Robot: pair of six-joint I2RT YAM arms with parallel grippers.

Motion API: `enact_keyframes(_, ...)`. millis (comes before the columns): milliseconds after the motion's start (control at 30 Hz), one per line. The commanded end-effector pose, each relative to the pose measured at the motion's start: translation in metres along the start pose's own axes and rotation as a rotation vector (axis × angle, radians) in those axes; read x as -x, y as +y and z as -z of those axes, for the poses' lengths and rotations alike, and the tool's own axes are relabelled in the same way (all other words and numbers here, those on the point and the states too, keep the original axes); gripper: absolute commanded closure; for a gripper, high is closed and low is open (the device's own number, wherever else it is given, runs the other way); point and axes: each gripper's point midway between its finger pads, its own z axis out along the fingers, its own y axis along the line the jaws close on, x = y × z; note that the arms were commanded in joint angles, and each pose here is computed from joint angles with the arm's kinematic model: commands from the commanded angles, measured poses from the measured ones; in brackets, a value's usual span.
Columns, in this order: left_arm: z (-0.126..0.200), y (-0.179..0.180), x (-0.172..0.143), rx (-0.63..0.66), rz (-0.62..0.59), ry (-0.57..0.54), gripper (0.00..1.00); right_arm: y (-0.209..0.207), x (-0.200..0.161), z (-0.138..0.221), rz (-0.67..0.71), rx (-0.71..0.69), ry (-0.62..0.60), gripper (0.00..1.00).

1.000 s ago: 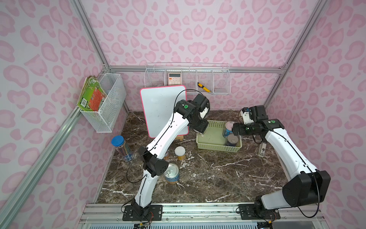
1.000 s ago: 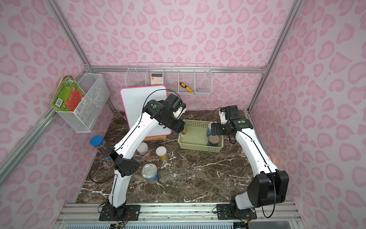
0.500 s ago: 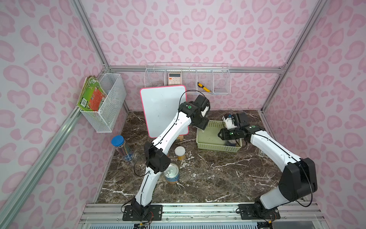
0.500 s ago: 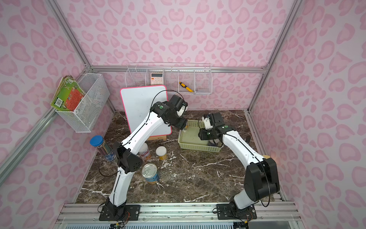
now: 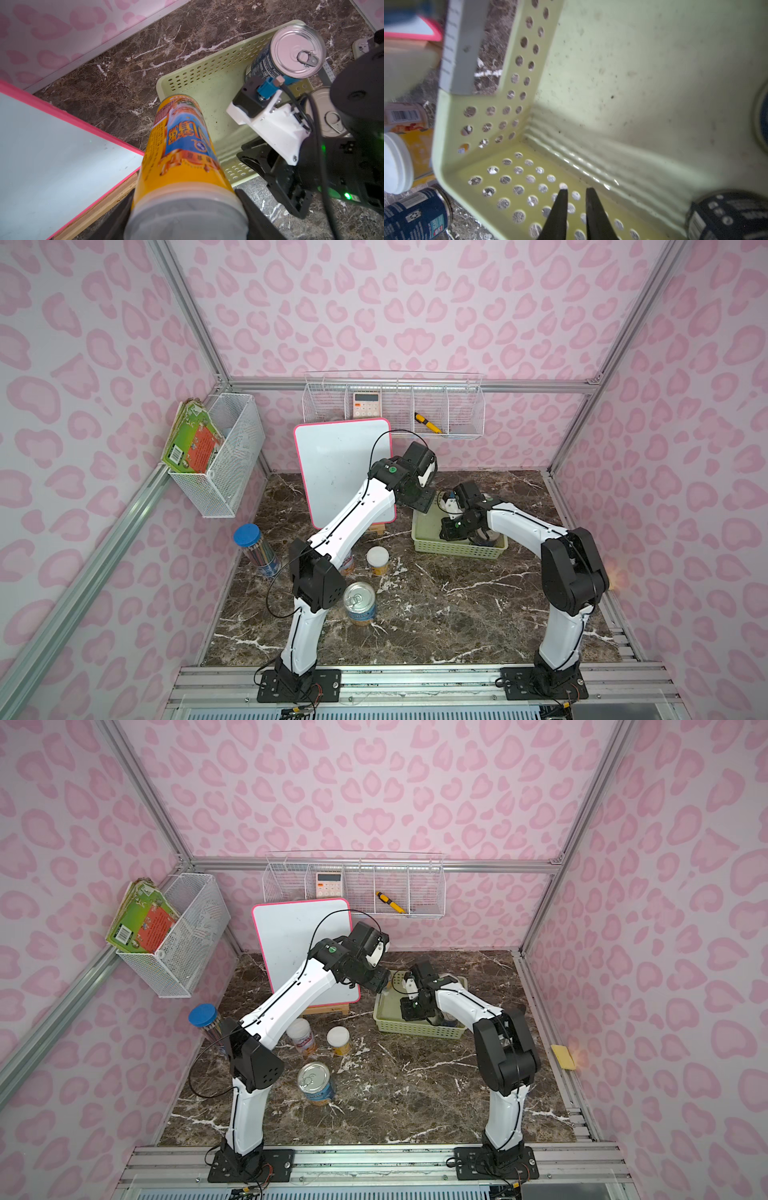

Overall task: Put the canned food in the basket
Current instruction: Adjust the basket at the center of the board.

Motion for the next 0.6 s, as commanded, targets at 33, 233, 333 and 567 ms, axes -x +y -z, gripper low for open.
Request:
enact_keyframes(33,0.014,-0.011,0.018,-0.058,0.014,-0.089,1.0,0.01,-0.036,0.003,-0.02,-0.004,0.076,0.78)
enact_keyframes(233,0.008,-0.015,-0.007,-0.06,0.017,-0.028,1.0,0.036,-0.053,0.01,-0.032,0.019,0.075,0.76)
enact_keyframes(333,0.006,-0.016,-0.018,-0.058,0.026,-0.006,1.0,0.041,-0.066,0.008,-0.063,0.032,0.086,0.76)
enact_keyframes(567,-0.01,-0.012,-0.031,-0.019,0.028,0.048,1.0,0.056,-0.075,0.008,-0.06,0.056,0.079,0.74)
